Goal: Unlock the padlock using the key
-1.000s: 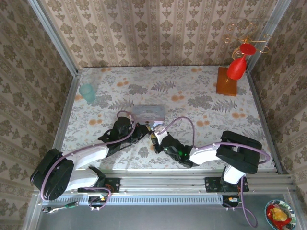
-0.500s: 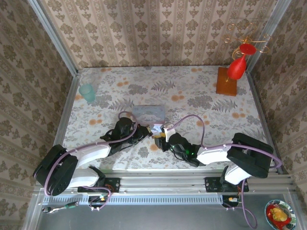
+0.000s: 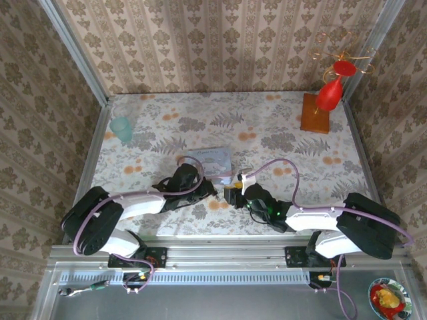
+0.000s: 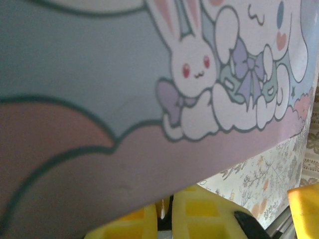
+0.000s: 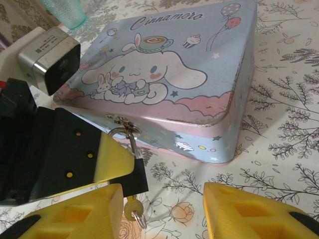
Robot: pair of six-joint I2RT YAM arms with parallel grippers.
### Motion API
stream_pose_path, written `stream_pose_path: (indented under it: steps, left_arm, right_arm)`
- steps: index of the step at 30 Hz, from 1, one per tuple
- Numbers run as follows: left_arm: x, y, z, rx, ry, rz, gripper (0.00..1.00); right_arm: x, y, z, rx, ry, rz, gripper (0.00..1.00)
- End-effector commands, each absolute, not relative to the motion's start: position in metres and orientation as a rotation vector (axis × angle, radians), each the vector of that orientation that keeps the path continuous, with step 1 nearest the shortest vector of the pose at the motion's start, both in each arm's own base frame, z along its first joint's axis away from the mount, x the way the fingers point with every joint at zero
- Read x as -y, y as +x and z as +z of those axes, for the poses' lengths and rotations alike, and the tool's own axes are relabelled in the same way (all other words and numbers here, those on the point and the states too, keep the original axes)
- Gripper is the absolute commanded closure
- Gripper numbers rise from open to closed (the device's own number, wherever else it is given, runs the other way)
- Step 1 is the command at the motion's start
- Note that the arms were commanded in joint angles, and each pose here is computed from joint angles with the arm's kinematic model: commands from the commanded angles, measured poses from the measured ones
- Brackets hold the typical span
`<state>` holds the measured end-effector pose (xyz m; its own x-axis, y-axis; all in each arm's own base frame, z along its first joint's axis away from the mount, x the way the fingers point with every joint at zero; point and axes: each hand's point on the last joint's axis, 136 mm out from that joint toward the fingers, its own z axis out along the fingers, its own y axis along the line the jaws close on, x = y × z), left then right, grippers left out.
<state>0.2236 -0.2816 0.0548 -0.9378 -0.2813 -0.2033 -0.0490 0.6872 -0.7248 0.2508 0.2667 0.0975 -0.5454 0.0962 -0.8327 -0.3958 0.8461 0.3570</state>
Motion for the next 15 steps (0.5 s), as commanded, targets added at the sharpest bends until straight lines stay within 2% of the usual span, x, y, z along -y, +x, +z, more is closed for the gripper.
stream_pose_path:
  steps: [1,3,6,10,15]
  left_arm:
    - [0.289,0.232,0.07,-2.548,-0.203,-1.11,0.81]
    - [0.285,0.233,0.071,-2.546,-0.196,-1.083,0.68]
    - [0.276,0.23,0.075,-2.543,-0.184,-1.039,0.56]
    - [0.257,0.227,0.079,-2.541,-0.166,-0.946,0.46]
    - [0.227,0.232,0.099,-2.477,-0.11,-0.845,0.41]
  right_arm:
    - [-0.262,0.25,0.097,-2.078,-0.176,0.66,0.52]
    - [-0.262,0.25,0.096,-2.084,-0.161,0.687,0.52]
    - [-0.26,0.251,0.094,-2.101,-0.123,0.717,0.52]
    - [-0.26,0.254,0.092,-2.119,-0.093,0.74,0.52]
    - [-0.269,0.255,0.09,-2.136,-0.11,0.767,0.52]
